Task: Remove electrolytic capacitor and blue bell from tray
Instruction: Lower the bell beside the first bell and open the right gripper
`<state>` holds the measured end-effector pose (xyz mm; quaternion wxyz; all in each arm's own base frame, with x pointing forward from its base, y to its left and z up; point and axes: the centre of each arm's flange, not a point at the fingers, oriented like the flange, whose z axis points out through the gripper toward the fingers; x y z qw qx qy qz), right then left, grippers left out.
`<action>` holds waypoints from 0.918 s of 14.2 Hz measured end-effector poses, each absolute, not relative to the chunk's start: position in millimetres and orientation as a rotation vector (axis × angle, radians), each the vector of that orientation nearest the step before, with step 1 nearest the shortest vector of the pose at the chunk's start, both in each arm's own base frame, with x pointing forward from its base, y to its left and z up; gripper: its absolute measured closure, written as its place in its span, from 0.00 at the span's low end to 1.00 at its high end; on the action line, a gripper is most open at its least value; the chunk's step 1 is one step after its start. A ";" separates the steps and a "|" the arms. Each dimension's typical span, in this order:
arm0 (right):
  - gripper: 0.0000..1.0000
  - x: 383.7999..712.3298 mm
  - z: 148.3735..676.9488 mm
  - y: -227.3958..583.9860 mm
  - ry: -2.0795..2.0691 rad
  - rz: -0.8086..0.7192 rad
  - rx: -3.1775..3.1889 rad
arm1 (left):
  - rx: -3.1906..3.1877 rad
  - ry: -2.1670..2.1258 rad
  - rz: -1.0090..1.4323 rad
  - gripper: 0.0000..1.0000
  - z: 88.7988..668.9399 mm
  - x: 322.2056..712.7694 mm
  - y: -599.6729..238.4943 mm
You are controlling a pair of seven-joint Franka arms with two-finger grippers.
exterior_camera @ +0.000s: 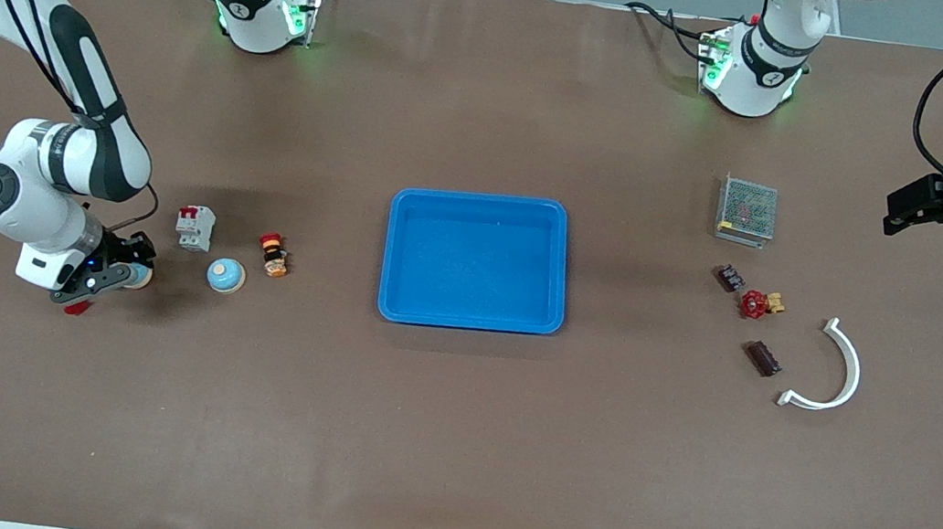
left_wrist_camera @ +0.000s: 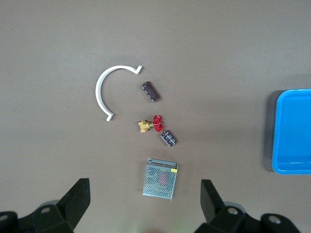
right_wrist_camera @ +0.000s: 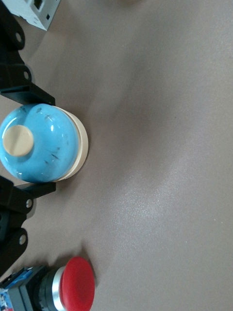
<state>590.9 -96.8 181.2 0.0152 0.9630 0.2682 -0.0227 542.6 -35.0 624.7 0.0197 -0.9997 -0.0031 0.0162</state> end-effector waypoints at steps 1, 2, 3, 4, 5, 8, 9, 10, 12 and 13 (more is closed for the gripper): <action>0.33 590.9 181.2 -96.8 0.833 -0.070 2.997 | -3.102 -0.018 0.050 0.00 624.7 542.6 -34.9; 0.33 591.0 181.2 -96.8 0.832 -0.068 2.998 | -3.101 -0.028 0.050 0.00 624.7 542.6 -34.8; 0.33 591.2 181.3 -96.9 0.830 -0.066 2.999 | -3.101 -0.040 0.050 0.00 624.7 542.6 -35.0; 0.33 591.2 180.9 -96.8 0.830 -0.064 2.999 | -3.101 -0.052 0.050 0.00 624.7 542.6 -35.2; 0.33 591.1 180.0 -96.8 0.830 -0.064 2.999 | -3.101 -0.059 0.049 0.00 624.7 542.6 -35.3; 0.33 591.3 176.5 -96.7 0.828 -0.057 3.001 | -3.100 -0.071 0.049 0.00 624.7 542.6 -35.3; 0.33 591.3 176.6 -96.7 0.828 -0.057 3.001 | -3.100 -0.071 0.049 0.00 624.7 542.6 -35.3; 0.33 591.3 176.6 -96.8 0.824 -0.056 3.003 | -3.100 -0.072 0.049 0.00 624.9 542.6 -35.3; 0.29 591.0 176.4 -98.5 0.778 -0.051 3.029 | -3.100 -0.072 0.047 0.00 625.3 542.6 -35.2; 0.18 590.3 176.5 -100.6 0.756 -0.063 3.045 | -3.100 -0.073 0.047 0.00 625.3 542.6 -35.1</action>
